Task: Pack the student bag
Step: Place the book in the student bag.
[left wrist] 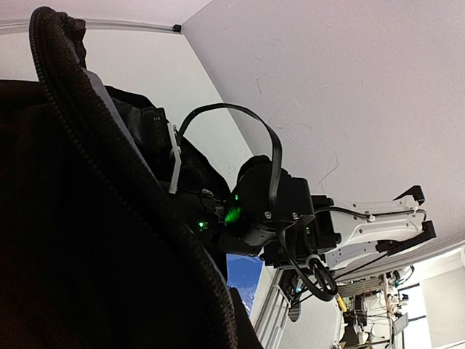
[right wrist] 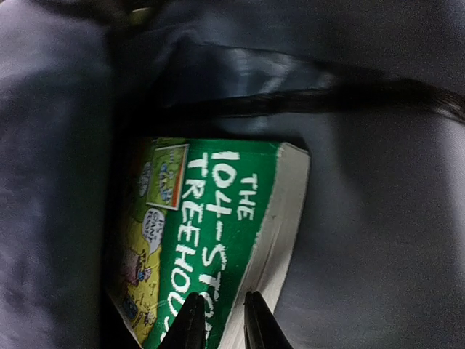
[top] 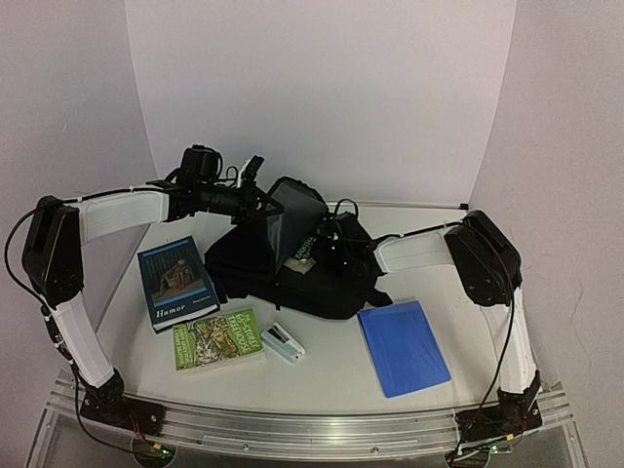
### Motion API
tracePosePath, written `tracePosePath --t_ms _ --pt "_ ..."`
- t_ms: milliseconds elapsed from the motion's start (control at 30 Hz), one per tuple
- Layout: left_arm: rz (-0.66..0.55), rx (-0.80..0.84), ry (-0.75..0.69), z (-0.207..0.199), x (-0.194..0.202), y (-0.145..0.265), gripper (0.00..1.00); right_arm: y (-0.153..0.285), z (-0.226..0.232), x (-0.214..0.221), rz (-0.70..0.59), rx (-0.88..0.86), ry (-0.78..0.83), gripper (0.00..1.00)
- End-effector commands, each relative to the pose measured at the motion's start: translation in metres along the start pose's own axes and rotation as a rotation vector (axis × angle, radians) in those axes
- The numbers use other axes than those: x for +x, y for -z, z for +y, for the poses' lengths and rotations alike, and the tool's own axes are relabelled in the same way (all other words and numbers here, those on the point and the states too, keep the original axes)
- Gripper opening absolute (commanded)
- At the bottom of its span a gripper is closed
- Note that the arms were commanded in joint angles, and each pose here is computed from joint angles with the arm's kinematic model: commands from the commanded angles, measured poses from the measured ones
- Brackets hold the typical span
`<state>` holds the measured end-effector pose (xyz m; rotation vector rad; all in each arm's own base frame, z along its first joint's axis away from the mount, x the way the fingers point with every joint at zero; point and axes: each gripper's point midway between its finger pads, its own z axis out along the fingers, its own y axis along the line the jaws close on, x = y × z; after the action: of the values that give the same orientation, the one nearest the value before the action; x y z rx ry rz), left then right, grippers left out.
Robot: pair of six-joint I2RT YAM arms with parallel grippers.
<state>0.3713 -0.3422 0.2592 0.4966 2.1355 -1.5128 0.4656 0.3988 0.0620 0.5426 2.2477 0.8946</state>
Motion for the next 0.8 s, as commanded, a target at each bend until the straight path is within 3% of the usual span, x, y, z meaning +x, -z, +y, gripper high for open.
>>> tracePosePath --t_ms 0,200,367,600,767 --pt "-0.043 0.030 -0.066 -0.017 -0.012 0.011 0.00 -0.002 0.039 -0.006 -0.029 -0.109 0.072 0.20" --pt "-0.073 -0.040 -0.032 0.007 -0.015 0.025 0.00 0.020 0.055 -0.021 -0.076 -0.128 0.131 0.23" --pt "-0.098 -0.222 0.020 0.049 -0.014 0.041 0.00 0.062 0.086 -0.034 -0.100 -0.197 0.227 0.28" --pt "-0.097 -0.434 0.164 0.118 0.006 0.063 0.01 0.140 0.101 -0.043 -0.092 -0.282 0.303 0.52" --pt "-0.080 -0.546 0.284 0.163 0.029 0.073 0.12 0.189 0.081 -0.043 -0.076 -0.247 0.352 0.61"
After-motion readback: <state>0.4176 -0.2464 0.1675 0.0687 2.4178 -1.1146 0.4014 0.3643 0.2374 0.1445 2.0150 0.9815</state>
